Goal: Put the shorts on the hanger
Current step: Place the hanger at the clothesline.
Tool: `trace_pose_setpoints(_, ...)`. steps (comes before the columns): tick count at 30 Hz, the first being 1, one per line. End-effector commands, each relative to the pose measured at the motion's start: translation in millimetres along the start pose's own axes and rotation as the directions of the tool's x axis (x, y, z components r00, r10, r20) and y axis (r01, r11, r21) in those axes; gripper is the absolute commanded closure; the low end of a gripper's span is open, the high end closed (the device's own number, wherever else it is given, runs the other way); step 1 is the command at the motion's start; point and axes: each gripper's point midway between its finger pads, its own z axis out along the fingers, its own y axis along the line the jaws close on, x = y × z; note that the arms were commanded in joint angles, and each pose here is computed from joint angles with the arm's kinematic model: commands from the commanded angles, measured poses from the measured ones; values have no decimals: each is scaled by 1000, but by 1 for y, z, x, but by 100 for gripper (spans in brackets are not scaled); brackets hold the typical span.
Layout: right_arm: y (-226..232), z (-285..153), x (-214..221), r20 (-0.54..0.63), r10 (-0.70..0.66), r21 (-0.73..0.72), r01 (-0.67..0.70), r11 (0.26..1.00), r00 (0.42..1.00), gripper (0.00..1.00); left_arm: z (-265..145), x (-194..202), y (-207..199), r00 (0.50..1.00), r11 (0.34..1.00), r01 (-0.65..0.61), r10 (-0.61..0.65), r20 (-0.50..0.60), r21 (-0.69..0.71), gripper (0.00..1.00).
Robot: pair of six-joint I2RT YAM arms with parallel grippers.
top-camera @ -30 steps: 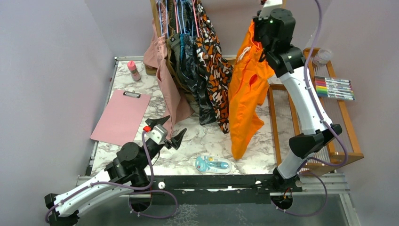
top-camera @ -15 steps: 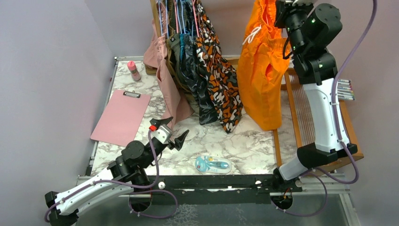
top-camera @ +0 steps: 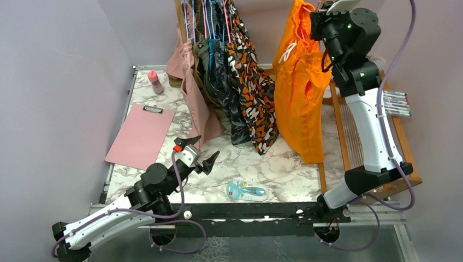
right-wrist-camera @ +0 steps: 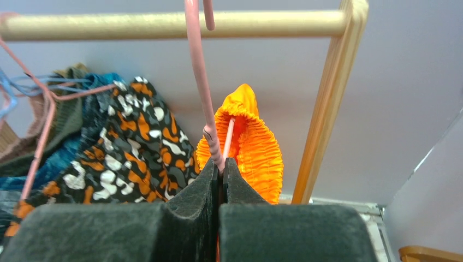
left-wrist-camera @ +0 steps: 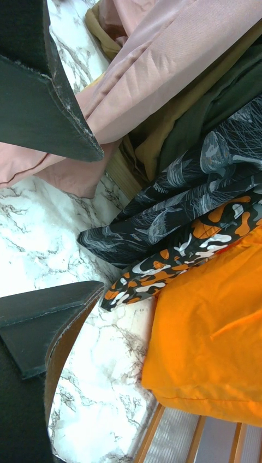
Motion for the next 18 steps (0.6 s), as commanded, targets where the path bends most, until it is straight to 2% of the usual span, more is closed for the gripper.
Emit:
trace_pose_setpoints(1, 0, -48, -106, 278, 48, -61, -32, 998, 959, 99, -1, -5, -2, 1000, 1000, 17, -17, 21, 10, 18)
trace_pose_setpoints(8, -10, -14, -32, 127, -30, 28, 27, 999, 991, 99, 1, -3, -5, 1000, 1000, 14, -15, 14, 23, 18)
trace_pose_setpoints(12, -13, 6, -5, 74, -29, 24, 27, 999, 997, 99, 0, -3, -4, 1000, 1000, 13, -14, 16, 21, 18)
trace_pose_setpoints(15, -11, 14, -5, 73, -3, 3, 3, 1000, 997, 99, -1, -4, -3, 1000, 1000, 15, -15, 19, 15, 18)
trace_pose_setpoints(18, -5, 8, -40, 149, 26, -37, -20, 999, 988, 99, -1, -3, -2, 1000, 1000, 14, -14, 17, 14, 18)
